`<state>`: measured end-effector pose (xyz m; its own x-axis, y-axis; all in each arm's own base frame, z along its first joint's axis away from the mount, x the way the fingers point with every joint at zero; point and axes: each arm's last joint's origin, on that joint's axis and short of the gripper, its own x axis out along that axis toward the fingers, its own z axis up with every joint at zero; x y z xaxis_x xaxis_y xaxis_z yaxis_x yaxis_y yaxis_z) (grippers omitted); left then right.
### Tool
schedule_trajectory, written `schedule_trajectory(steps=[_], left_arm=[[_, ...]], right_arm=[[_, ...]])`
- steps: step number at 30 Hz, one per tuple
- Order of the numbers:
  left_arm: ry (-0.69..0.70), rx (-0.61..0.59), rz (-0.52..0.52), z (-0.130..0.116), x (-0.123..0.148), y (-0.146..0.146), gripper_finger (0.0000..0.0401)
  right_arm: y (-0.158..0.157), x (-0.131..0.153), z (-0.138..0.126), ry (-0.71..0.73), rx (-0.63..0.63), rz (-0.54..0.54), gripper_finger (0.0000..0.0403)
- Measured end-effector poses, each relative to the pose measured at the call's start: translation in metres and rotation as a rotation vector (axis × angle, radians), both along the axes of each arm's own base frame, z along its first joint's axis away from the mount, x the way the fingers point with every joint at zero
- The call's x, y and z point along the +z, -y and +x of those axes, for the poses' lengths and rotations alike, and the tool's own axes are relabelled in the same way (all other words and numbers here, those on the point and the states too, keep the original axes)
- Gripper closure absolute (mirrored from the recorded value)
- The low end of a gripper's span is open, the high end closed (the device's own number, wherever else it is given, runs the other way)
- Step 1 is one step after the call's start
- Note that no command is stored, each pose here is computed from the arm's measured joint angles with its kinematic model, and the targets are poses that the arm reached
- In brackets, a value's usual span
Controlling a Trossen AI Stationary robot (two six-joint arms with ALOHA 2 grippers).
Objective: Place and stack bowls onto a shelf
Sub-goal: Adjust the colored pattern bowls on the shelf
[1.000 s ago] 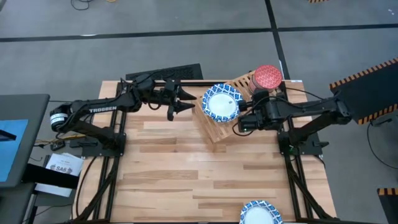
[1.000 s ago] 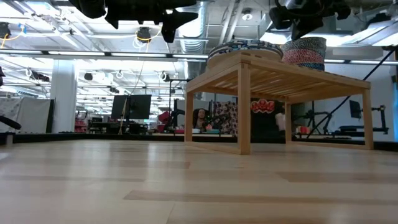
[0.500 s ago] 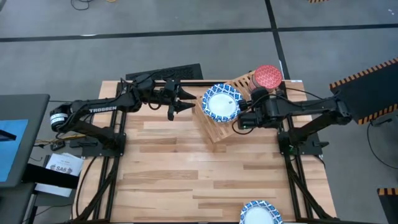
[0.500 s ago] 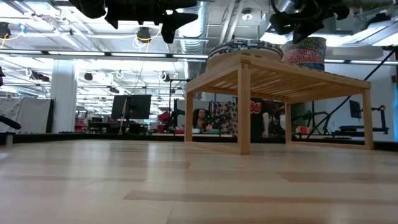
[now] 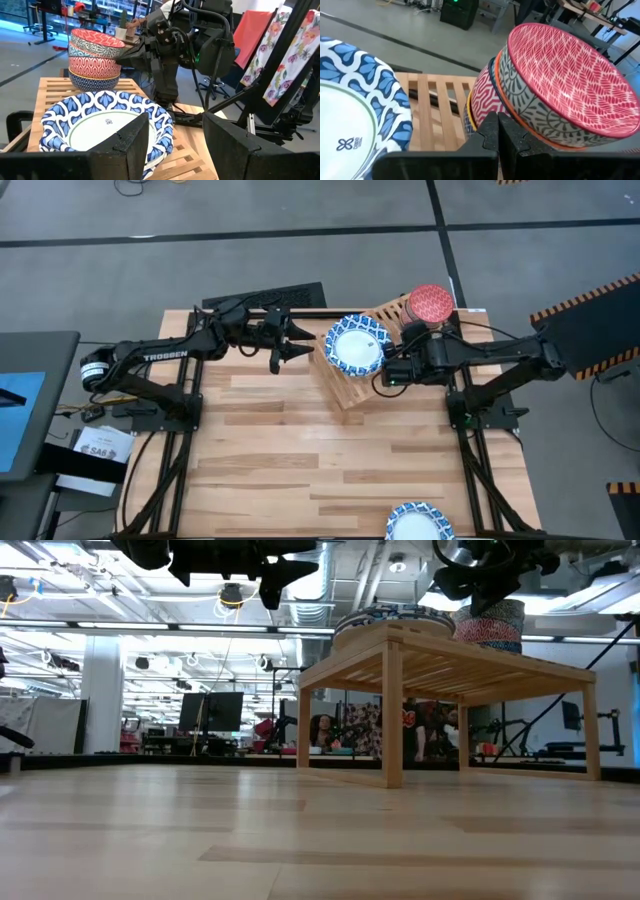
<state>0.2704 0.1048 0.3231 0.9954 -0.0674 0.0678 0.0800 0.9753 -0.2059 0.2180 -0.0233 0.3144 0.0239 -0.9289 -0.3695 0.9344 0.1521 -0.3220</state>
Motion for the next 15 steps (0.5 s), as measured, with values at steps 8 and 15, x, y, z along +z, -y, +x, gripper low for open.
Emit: schedule_trajectory(steps=[8, 15], left_arm=[[-0.021, -0.004, -0.011, 0.0001, -0.0022, 0.0000, 0.0230], [-0.021, -0.007, -0.009, 0.0001, -0.0022, 0.0001, 0.0230]], right_arm=[[-0.0033, 0.0002, 0.0029, 0.033, 0.015, -0.004, 0.0386], [-0.0028, 0.0008, 0.0032, 0.002, 0.026, -0.026, 0.0385]])
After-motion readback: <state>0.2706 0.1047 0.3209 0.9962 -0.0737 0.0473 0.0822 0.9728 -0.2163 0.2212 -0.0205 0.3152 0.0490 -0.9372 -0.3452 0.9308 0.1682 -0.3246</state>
